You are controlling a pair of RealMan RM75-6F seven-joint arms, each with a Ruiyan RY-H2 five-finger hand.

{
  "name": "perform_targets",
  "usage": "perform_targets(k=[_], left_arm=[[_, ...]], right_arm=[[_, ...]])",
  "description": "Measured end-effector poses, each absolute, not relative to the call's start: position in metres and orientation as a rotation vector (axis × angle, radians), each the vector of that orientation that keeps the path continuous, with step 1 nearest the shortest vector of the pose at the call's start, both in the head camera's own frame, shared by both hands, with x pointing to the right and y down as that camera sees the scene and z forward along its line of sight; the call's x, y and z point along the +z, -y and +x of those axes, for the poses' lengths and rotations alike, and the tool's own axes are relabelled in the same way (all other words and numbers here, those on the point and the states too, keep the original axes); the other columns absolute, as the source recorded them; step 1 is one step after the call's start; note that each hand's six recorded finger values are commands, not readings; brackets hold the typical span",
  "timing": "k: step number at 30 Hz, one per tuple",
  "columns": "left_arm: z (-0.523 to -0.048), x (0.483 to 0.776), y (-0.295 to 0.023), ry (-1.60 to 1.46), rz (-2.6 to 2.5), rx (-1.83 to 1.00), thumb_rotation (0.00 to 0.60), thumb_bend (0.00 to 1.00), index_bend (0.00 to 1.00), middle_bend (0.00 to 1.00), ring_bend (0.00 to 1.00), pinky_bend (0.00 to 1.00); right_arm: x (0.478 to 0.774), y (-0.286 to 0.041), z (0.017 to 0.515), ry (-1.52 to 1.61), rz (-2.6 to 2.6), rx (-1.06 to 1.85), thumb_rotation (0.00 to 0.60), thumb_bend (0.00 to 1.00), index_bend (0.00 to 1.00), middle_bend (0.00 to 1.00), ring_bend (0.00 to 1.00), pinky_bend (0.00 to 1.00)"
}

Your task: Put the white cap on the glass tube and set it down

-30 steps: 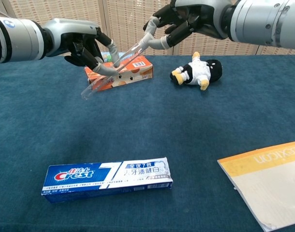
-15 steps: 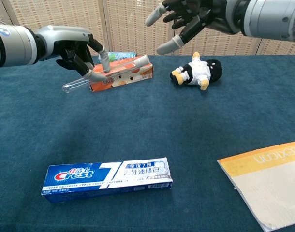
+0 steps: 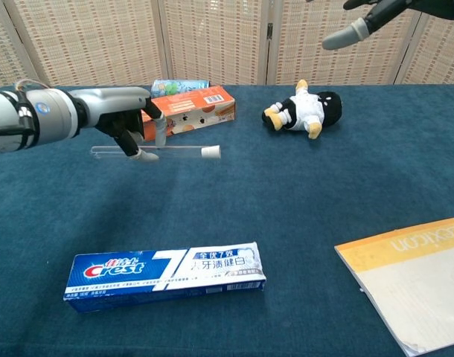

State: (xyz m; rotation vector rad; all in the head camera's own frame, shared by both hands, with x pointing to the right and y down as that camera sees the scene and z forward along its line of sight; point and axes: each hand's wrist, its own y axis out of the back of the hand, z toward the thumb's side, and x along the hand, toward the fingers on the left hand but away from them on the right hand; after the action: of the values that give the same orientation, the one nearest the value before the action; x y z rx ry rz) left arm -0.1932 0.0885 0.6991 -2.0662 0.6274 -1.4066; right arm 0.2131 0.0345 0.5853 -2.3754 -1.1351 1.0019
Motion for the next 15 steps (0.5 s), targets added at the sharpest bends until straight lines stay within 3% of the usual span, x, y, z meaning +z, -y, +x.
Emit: perform_targets(k=[15], left_arm=[[-0.165,0.738,-0.099,-0.497,-1.977,-1.461,0.6,0.36,0.58,1.0,1.0,1.0]], right_arm=[[0.594,-0.031,0.253,1.192,-2.329,1.093,0.6,0.05,0.24,0.0,0.0,0.0]])
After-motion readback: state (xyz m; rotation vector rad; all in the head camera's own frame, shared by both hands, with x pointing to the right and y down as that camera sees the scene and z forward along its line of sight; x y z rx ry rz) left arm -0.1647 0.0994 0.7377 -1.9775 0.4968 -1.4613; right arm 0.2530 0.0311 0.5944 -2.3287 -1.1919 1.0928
